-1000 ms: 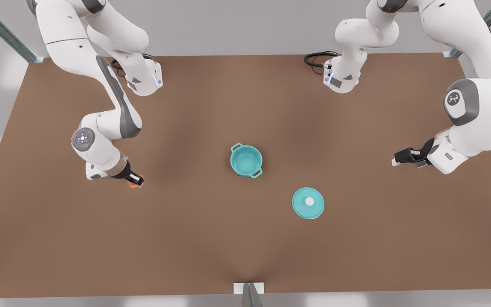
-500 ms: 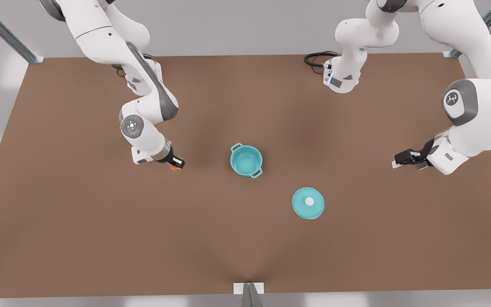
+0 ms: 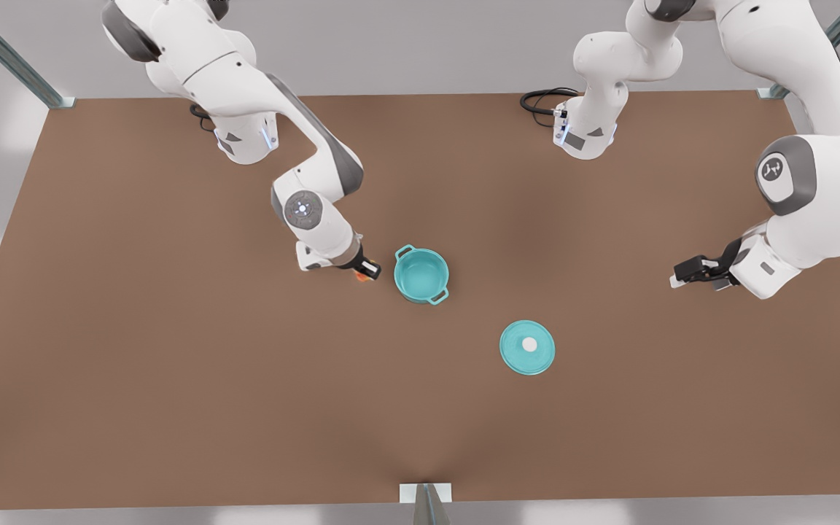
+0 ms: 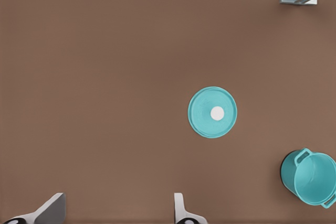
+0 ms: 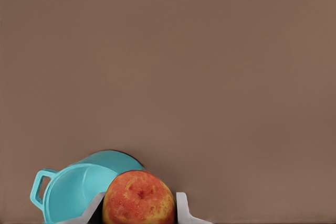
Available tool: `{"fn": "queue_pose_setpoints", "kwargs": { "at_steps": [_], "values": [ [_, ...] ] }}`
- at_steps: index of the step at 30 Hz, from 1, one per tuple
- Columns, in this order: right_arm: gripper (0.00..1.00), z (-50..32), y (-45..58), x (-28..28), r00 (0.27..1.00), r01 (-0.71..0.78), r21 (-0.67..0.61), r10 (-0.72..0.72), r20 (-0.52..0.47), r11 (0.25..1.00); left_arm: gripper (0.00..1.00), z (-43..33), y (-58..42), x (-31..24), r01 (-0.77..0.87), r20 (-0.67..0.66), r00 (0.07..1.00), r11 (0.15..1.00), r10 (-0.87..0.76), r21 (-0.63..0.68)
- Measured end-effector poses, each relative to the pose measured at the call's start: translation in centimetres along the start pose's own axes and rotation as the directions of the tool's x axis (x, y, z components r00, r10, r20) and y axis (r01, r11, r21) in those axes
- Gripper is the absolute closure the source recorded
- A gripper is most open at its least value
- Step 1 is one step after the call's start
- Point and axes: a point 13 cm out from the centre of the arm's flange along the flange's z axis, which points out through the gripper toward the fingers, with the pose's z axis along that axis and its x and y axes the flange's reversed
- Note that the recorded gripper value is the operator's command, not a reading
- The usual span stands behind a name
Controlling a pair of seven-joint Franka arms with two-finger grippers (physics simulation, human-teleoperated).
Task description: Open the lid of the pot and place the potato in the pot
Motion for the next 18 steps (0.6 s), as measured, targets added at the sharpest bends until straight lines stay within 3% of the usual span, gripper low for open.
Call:
{"fn": "queue_pose_setpoints", "kwargs": {
  "at_steps": [8,18],
  "values": [
    [0.52,2.9,4.8,2.5,0.995,-0.087,0.000,0.087,0.045,0.996,0.00,0.0,0.2,-0.1,0.004,0.001,1.000,1.000,-0.004,0.001],
    [0.52,4.2,8.1,5.5,0.981,-0.190,-0.027,0.191,0.032,0.981,0.00,0.5,1.8,-0.3,0.023,0.003,1.000,1.000,-0.023,0.004]
  ]
}}
